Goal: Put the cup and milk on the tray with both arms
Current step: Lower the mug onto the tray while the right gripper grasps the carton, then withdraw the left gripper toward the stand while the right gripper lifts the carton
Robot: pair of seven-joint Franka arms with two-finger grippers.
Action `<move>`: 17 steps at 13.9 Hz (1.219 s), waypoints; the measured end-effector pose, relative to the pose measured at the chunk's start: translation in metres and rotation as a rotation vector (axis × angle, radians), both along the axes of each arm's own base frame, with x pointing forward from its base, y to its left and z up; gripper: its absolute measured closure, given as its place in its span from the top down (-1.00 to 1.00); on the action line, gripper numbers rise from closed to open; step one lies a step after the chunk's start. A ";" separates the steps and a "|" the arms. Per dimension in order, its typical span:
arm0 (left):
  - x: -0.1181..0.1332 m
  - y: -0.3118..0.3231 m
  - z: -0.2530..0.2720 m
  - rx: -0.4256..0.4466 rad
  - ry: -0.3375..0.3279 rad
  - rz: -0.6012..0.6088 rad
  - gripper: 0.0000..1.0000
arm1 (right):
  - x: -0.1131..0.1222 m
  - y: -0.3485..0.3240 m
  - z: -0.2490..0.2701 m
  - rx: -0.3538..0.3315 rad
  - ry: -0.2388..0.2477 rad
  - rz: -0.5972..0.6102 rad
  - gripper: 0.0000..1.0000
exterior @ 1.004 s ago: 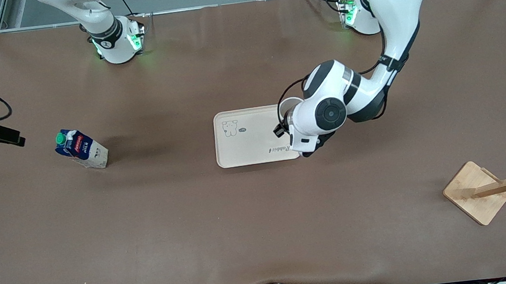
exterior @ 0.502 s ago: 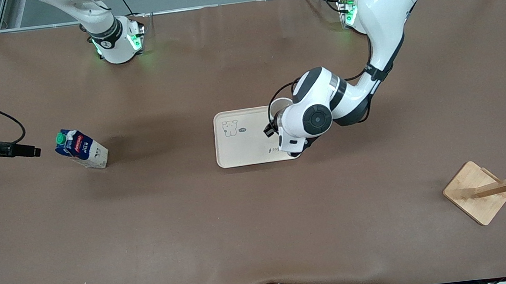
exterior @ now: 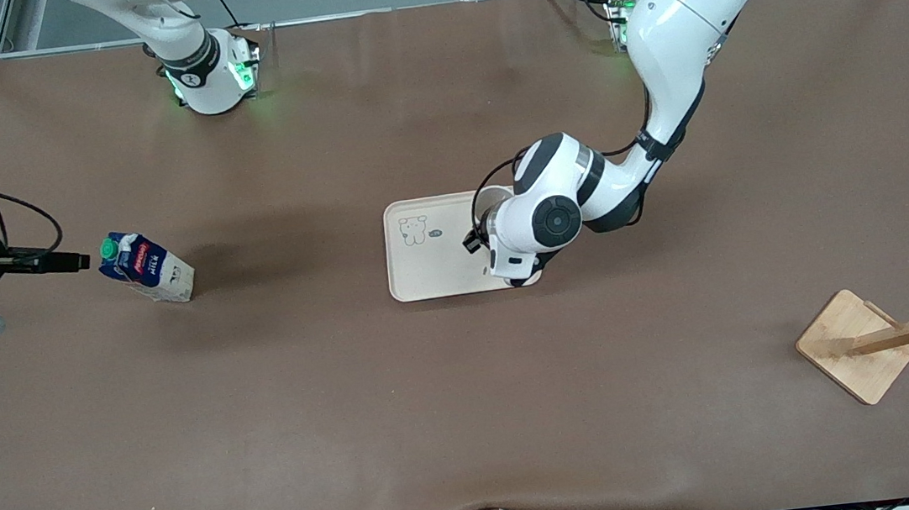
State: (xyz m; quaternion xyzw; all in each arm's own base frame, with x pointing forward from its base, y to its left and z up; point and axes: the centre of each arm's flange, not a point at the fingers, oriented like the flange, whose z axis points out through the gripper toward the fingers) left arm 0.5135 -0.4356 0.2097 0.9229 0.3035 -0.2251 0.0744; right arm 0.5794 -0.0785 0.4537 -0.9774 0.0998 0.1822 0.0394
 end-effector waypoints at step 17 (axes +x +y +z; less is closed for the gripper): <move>0.107 0.120 0.236 0.223 -0.384 0.012 1.00 | -0.060 0.005 -0.104 -0.030 -0.024 -0.001 1.00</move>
